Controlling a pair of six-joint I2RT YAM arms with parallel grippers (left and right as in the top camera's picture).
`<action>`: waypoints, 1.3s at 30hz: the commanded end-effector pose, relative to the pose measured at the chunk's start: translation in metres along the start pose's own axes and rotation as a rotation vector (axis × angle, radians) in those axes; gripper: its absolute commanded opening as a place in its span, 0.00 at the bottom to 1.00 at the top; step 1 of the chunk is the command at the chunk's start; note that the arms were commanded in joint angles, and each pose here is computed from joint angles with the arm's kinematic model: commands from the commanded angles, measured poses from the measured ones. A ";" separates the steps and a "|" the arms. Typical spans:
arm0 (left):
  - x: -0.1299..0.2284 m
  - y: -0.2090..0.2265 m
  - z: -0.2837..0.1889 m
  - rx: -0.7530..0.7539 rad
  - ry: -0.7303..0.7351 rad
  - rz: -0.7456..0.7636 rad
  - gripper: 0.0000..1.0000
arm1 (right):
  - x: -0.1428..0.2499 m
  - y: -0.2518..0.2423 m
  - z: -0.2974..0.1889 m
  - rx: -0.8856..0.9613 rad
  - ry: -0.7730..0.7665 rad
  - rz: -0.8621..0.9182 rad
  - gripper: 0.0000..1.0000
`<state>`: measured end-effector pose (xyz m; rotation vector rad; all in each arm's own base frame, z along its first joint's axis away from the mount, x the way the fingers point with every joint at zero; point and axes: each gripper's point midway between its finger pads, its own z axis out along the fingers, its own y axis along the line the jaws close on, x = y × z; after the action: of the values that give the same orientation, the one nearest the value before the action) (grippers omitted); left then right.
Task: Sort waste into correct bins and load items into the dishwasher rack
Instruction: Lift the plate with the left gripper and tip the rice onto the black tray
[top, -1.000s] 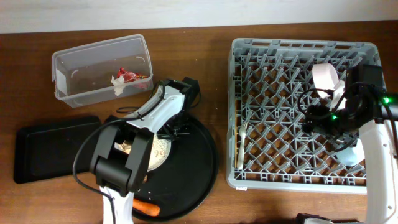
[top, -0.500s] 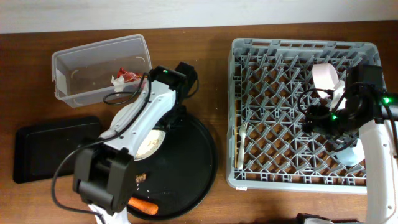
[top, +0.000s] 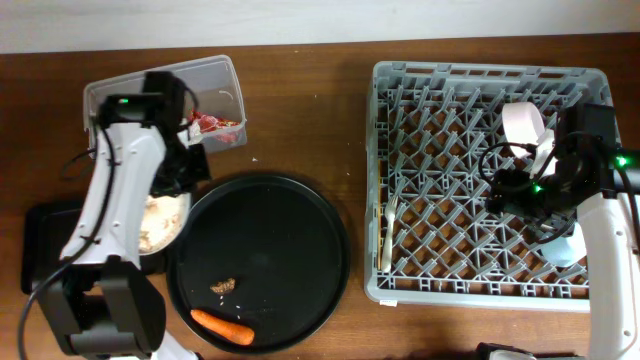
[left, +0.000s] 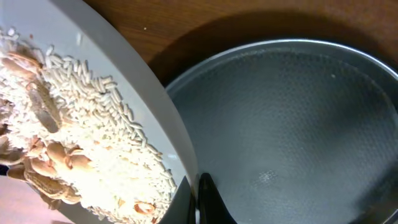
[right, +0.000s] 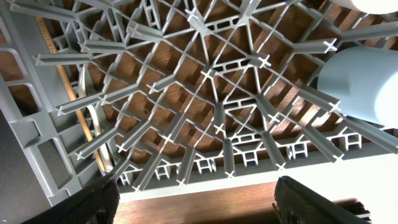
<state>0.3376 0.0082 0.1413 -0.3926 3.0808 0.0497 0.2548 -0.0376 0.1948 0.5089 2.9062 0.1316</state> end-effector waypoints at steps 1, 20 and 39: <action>-0.009 0.002 -0.016 0.150 -0.038 0.034 0.00 | -0.003 -0.001 -0.003 -0.001 -0.013 -0.002 0.83; -0.009 0.067 -0.077 0.892 -0.222 -0.067 0.00 | -0.002 -0.001 -0.003 -0.001 -0.010 -0.003 0.83; -0.006 0.097 -0.098 1.114 -0.411 -0.148 0.00 | -0.001 -0.002 -0.003 0.002 -0.006 -0.005 0.83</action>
<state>0.3184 0.0968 0.2284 -0.4817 2.2672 -1.3175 0.2537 -0.0374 0.1946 0.5101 2.9110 0.1321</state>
